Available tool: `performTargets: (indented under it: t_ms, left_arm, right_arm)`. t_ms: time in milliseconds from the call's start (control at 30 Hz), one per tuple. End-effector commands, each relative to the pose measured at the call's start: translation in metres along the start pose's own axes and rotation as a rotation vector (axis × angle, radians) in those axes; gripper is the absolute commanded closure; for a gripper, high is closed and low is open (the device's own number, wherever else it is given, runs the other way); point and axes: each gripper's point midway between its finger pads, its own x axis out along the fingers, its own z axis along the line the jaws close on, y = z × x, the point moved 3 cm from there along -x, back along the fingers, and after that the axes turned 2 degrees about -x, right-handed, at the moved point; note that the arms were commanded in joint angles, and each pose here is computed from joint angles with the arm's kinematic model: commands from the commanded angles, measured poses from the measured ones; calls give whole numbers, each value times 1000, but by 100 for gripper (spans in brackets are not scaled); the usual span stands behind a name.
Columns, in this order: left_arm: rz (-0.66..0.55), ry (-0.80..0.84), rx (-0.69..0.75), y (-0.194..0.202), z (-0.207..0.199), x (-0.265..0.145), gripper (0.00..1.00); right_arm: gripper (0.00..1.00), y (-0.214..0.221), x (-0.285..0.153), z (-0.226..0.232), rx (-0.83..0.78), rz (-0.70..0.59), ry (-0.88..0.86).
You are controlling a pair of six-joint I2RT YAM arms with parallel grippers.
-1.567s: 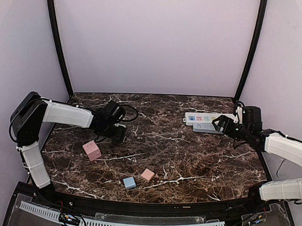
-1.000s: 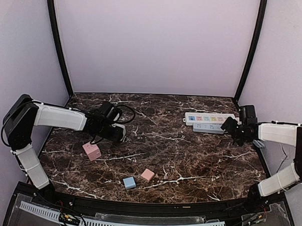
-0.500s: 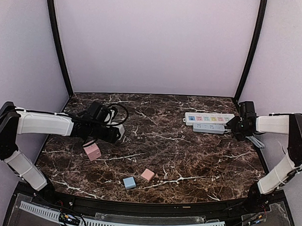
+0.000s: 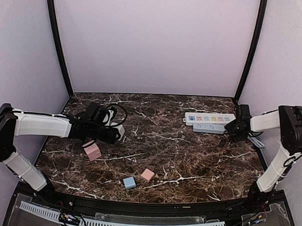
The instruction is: Insert the plug
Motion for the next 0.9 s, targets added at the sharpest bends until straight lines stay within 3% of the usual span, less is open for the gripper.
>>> performTargets:
  t_ms: [0, 367, 533, 667, 867]
  left_arm:
    - [-54, 29, 8, -9, -5, -12, 62]
    - [-59, 30, 7, -9, -4, -14, 62]
    - [-61, 29, 8, -9, -4, -14, 62]
    - [-60, 26, 10, -8, -3, -14, 62]
    - [-61, 29, 10, -8, -4, -14, 62]
  right_arm:
    - [57, -18, 8, 13, 57, -67, -33]
    - [63, -20, 30, 20, 64, -60, -34]
    - [86, -17, 35, 22, 37, -47, -60]
    - [98, -12, 32, 26, -30, -30, -106]
    - [100, 0, 17, 18, -80, -9, -146]
